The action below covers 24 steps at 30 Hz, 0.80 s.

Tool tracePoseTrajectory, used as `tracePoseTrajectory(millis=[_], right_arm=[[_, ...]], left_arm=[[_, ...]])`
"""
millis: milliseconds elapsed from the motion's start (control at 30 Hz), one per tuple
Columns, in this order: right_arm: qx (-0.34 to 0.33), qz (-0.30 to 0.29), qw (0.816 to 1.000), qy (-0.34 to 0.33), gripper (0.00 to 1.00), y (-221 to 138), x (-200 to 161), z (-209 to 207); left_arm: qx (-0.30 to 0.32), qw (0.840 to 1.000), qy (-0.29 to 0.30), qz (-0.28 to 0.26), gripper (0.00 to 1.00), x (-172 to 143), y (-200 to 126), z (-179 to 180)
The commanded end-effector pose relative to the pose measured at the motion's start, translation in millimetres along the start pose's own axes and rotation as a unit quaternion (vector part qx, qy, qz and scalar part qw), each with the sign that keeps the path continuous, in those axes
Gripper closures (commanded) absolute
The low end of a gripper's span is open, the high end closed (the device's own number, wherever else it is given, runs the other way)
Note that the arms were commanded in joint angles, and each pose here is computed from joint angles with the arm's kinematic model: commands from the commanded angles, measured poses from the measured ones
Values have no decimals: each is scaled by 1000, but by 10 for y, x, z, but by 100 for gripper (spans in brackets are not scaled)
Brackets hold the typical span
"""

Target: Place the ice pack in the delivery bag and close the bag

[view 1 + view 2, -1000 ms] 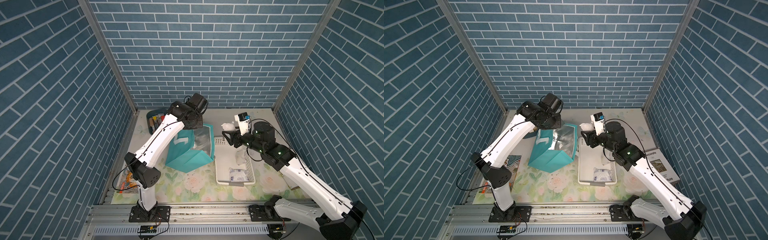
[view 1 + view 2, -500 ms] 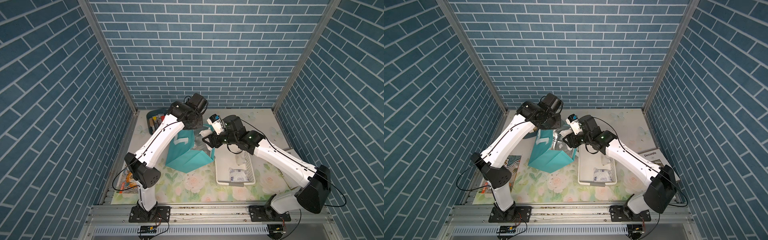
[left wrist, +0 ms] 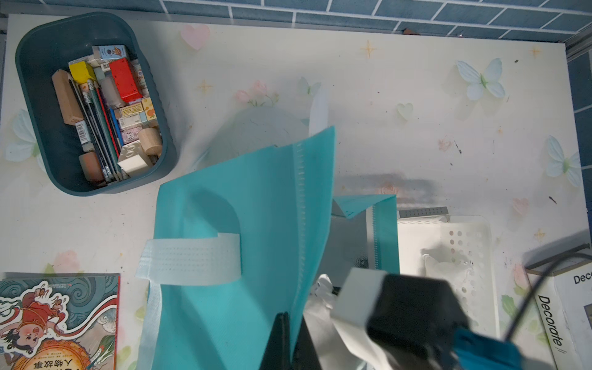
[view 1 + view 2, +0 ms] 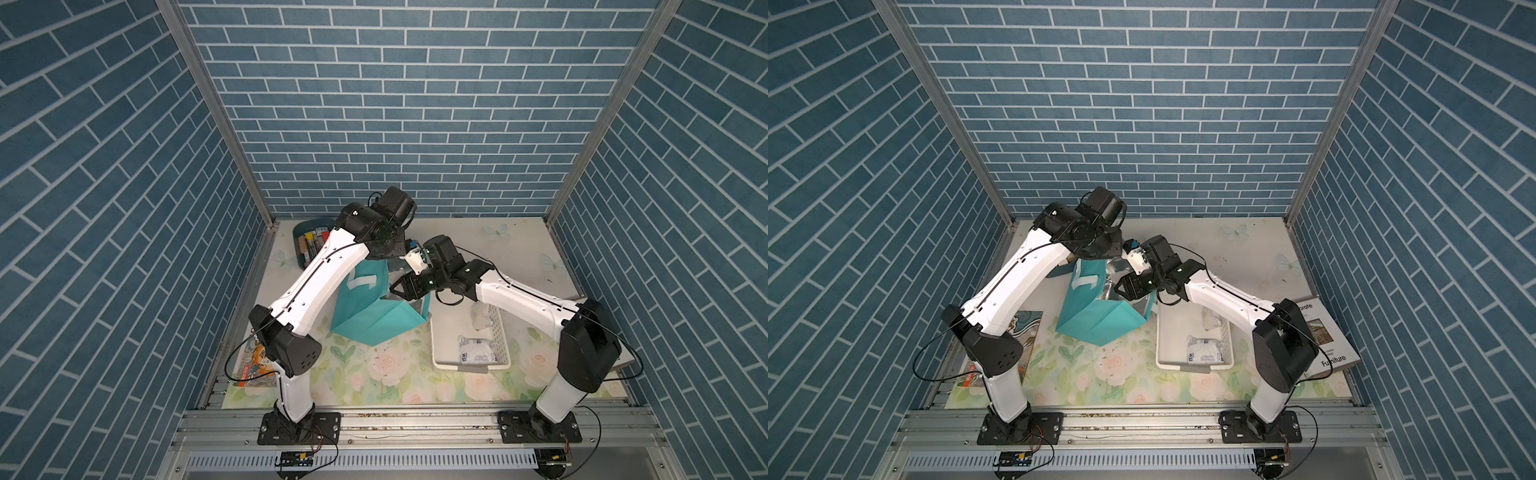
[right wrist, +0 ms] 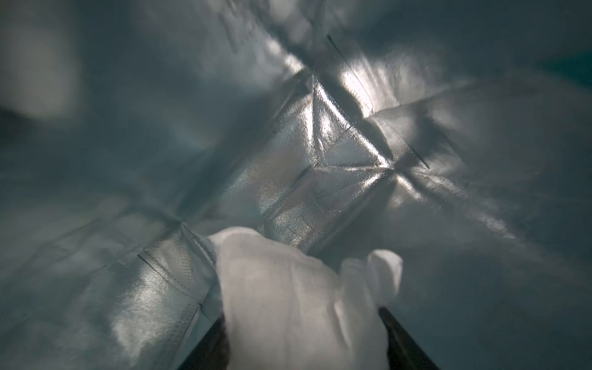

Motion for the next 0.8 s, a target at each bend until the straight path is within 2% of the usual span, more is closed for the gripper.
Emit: tracePoseTrajectory(millis=[0,133,200,300,467,600,700,767], right_arm=[[40,-21,999,-10,100,-40,170,207],[43,-10,999,-9,100,27,99,178],[45,-6,999,-8,93,49,78,172],[47,-2,999,-7,76,61,61,173],[48,-7,999,-10,40,31,87,198],[45,-15,999,-12,16,-5,117,212],[50,-21,998,-13,3,-47,144,251],[56,-29,998,-15,0,-99,179,302]], left_arm=[[7,1000,-1,1,100,-50,-60,30],[9,1000,0,3,100,-56,-46,32],[9,1000,0,4,100,-58,-35,28],[9,1000,0,5,100,-58,-21,25],[11,1000,-1,5,100,-55,-18,29],[15,1000,-4,6,100,-61,-1,36],[17,1000,-6,7,100,-61,11,37],[19,1000,-7,8,100,-61,20,39]])
Point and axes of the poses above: each gripper's point midway between its finger pads, its own y axis out along the fingers, its own z axis along the line the jaws close on, x = y × z, the point moved 3 cm from there along -y, back along the fingers, and after that the axes turned 15 degrees about y, right-handed, at the moved point
